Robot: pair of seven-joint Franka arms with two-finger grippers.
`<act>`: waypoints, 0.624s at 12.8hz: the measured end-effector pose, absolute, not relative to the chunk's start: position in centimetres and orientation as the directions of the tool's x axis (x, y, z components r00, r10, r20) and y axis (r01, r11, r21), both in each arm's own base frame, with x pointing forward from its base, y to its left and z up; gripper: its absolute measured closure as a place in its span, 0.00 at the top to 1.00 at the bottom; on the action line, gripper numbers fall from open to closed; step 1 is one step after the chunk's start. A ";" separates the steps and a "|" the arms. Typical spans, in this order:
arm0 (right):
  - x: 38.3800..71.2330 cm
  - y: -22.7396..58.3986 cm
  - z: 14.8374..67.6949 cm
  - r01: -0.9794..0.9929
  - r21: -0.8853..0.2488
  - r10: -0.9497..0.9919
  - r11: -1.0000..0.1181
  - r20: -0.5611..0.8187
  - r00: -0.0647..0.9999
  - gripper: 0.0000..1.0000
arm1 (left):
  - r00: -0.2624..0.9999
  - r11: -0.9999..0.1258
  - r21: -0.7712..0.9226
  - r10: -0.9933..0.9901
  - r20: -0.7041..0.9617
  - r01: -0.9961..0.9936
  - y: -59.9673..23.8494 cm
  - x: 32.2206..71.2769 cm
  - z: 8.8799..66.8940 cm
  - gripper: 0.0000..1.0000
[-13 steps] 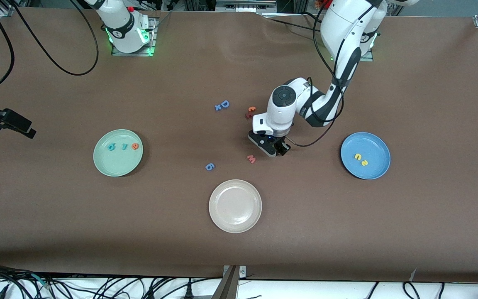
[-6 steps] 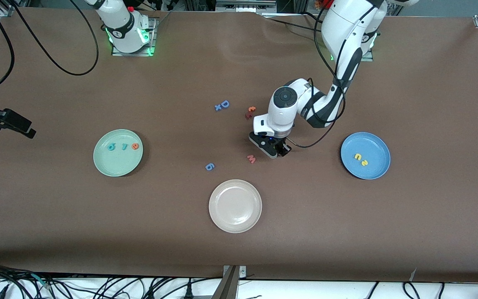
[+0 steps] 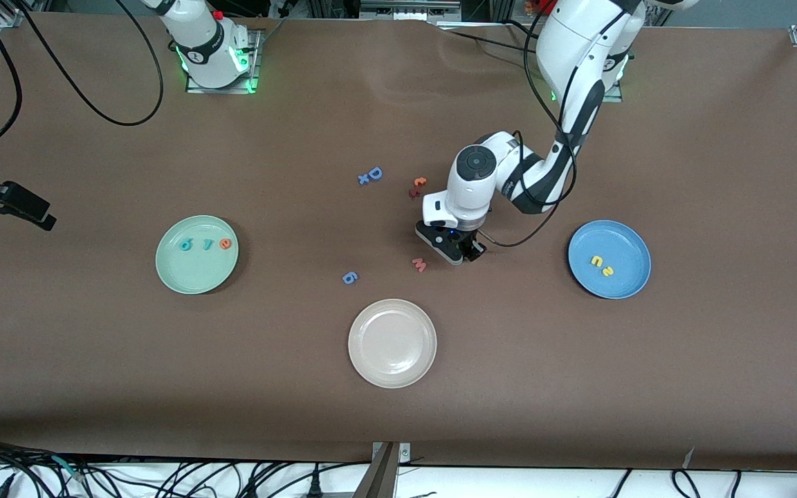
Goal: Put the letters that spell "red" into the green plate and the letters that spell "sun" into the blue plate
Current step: 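Lower the left gripper around the green n and close on it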
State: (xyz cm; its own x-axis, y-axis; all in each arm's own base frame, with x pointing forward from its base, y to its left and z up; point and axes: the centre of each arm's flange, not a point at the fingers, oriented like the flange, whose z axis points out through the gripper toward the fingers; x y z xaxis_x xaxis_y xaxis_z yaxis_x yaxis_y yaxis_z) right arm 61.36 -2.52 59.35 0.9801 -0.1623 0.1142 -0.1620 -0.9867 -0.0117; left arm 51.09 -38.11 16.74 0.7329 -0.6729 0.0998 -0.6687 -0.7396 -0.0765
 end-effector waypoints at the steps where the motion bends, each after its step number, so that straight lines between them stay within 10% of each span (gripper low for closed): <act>1: 61.4 -2.5 59.3 -0.162 -0.011 -0.162 -0.987 0.114 0.980 1.00 | 0.733 -0.740 -0.076 -0.673 0.100 -0.668 -38.1 51.1 16.7 0.53; 8: 61.4 -2.5 59.3 -0.162 -0.010 -0.162 -0.987 0.114 0.980 1.00 | 0.734 -0.740 -0.077 -0.672 0.097 -0.668 -38.1 51.2 16.8 0.52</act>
State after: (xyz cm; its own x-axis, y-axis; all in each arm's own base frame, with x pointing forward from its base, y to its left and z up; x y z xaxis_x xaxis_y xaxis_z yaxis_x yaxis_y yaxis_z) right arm 61.35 -2.54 59.34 0.9802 -0.1621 0.1138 -0.1620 -0.9867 -0.0102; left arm 51.18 -38.13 16.82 0.7339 -0.6723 0.0969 -0.6679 -0.7402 -0.0770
